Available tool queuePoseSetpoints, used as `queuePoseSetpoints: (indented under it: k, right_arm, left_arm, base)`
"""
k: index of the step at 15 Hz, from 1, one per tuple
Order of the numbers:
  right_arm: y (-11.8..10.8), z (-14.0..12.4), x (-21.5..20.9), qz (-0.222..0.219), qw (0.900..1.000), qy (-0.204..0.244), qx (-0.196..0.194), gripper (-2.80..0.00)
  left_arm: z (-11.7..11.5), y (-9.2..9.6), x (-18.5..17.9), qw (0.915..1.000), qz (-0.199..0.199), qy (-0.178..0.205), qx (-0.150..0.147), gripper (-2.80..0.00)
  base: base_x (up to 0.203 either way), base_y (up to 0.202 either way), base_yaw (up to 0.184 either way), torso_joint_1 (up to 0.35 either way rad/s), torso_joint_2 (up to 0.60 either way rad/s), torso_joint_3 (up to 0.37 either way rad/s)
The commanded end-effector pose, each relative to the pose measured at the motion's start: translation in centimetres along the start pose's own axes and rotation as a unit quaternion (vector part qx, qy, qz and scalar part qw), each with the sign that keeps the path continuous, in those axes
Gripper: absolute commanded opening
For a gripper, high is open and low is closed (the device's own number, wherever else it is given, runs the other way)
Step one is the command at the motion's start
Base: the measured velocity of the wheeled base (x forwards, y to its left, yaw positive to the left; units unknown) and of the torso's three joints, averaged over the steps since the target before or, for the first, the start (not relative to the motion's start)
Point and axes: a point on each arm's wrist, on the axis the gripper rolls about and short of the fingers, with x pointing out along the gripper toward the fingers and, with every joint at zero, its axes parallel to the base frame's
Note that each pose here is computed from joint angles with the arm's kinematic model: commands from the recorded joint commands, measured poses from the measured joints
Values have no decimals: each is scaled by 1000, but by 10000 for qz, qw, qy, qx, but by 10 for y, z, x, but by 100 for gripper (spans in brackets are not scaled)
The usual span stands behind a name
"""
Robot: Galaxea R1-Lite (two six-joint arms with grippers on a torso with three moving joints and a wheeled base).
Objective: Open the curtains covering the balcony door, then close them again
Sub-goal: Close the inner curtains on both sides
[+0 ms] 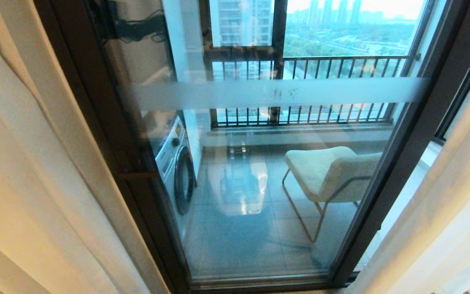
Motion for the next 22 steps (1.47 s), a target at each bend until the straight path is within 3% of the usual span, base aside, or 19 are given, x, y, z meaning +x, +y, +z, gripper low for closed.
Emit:
queuePoseSetpoints:
  k: [1,13,17,22]
  right_arm:
    - [0,0,0,5,10000,9,-4,-280]
    - [0,0,0,5,10000,9,-4,-280]
    - [0,0,0,5,10000,9,-4,-280]
    - [0,0,0,5,10000,9,-4,-280]
  left_arm:
    - [0,-14,-3,9998,-179,-4,2,-280]
    - [-11,-55,-28,9985,-539,76,-48,-280]
    - [-24,-66,-40,9978,-624,193,-138,-280]
    - [-32,-89,-39,9932,-1112,287,-189,-280]
  base:
    - [0,0,0,0,0,0]
    - [0,0,0,0,0,0]
    - [0,0,0,0,0,0]
    - [0,0,0,0,0,0]
